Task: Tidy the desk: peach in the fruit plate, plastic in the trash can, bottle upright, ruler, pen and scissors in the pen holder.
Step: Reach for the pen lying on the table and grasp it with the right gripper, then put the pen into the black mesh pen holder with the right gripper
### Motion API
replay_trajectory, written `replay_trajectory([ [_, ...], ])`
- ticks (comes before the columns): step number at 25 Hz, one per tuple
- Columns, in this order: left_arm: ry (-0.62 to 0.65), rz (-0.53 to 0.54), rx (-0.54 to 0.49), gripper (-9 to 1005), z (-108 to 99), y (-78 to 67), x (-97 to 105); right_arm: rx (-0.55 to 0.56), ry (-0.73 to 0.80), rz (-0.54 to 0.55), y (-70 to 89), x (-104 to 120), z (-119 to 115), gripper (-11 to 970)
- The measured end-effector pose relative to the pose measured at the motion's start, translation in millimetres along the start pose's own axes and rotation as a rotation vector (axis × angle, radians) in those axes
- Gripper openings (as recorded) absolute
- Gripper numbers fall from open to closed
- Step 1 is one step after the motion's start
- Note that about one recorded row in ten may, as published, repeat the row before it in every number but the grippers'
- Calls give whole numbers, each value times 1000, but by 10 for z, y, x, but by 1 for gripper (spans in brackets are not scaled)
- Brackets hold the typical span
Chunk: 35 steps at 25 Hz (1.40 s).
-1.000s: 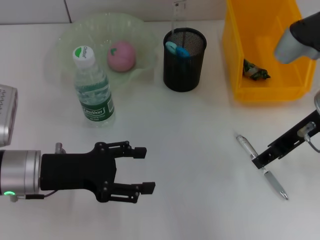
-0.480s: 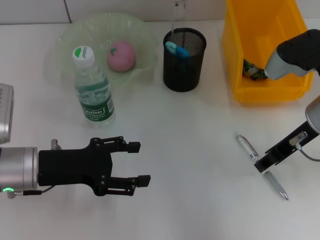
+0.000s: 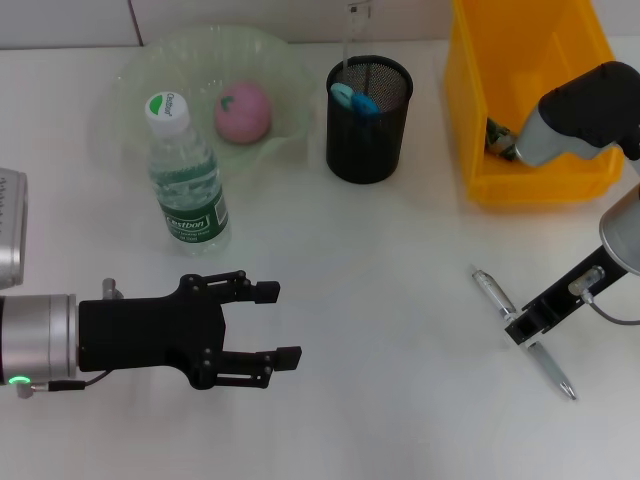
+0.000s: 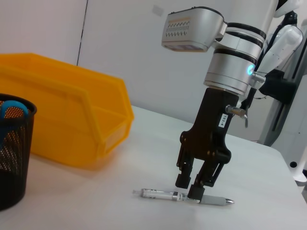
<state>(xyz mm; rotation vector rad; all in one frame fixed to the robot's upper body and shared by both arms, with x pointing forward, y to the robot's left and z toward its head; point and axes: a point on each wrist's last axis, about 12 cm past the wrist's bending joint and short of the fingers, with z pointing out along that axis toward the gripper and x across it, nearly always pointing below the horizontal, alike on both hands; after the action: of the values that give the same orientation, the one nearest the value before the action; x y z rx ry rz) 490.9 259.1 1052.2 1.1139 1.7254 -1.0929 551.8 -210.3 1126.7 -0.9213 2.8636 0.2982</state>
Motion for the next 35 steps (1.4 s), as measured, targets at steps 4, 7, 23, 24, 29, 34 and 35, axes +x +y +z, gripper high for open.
replay_trajectory([
  [4,1,-1,-4,840,1,-1,7,5,9,-12,44,-11,29,371],
  [7,0,2,-9,841,10,-5,18,9,11,-22,74,-23,48,348],
  [23,-1,-4,-10,840,9,-30,50,27,5,-62,151,-37,68,108],
  [24,-1,-5,-11,840,8,-31,52,28,-2,-64,150,-37,52,108],
  [29,-3,-8,-12,840,2,-37,60,36,-44,-77,150,-17,-55,107],
  [34,-11,-8,-9,840,0,-41,50,-24,-154,-46,43,26,-264,107],
  [35,-12,-9,-10,840,-1,-40,49,-44,-177,-39,14,44,-308,107],
])
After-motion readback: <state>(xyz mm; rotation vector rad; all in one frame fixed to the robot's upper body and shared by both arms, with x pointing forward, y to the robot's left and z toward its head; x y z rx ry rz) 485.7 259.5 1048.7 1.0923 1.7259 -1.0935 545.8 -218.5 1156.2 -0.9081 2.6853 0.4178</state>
